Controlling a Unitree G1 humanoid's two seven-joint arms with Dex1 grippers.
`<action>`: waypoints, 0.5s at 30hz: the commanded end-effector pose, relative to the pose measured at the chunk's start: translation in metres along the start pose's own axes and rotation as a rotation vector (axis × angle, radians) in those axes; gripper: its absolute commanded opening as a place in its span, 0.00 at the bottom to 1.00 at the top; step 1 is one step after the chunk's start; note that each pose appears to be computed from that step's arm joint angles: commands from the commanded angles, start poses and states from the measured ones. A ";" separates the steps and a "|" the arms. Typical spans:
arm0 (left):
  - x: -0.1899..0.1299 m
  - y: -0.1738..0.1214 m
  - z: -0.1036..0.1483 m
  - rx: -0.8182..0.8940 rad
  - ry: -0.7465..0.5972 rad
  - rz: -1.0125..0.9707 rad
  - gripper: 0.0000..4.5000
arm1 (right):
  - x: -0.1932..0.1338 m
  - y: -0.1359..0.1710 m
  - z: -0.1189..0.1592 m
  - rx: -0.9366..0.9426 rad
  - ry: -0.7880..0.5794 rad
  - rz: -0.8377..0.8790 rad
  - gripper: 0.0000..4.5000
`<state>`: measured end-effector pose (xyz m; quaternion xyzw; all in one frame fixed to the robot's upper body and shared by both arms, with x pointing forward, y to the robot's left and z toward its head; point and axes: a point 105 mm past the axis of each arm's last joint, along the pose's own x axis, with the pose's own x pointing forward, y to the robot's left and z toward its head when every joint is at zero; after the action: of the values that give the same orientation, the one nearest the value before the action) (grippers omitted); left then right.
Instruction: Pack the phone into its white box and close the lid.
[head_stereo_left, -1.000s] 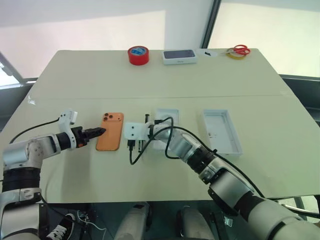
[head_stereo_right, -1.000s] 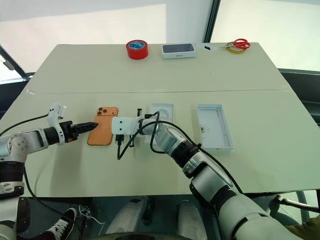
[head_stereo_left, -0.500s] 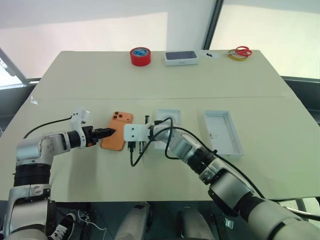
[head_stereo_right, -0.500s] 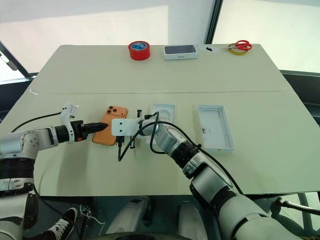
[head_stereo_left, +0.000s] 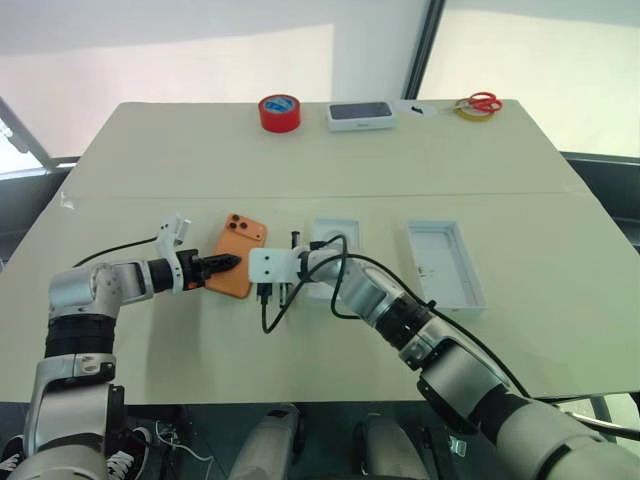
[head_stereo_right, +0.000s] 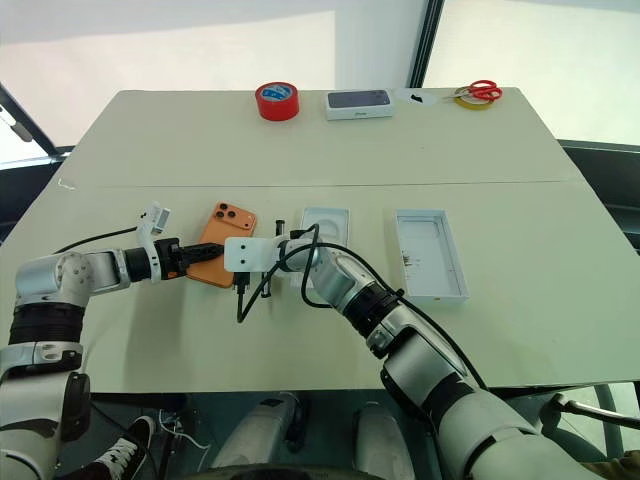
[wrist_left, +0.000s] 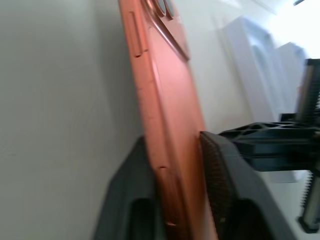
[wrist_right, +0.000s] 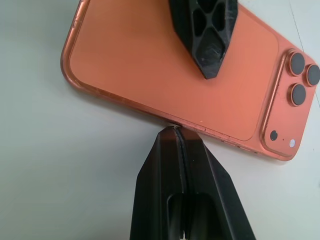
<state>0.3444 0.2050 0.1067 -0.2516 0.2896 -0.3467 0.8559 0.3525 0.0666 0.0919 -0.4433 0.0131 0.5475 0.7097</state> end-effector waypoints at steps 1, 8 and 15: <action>0.003 0.015 -0.016 -0.071 0.030 0.063 0.01 | -0.002 -0.005 0.013 -0.022 -0.045 -0.027 0.00; -0.007 0.018 -0.001 -0.192 -0.130 0.031 0.01 | -0.025 -0.020 0.034 0.164 -0.248 -0.046 0.00; -0.015 -0.010 0.001 -0.228 -0.272 -0.092 0.00 | -0.084 -0.006 0.032 0.144 -0.395 0.106 0.63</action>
<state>0.3349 0.2119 0.0953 -0.4063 0.2361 -0.2876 0.8345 0.3191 0.0326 0.1479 -0.2655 -0.0375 0.6429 0.7175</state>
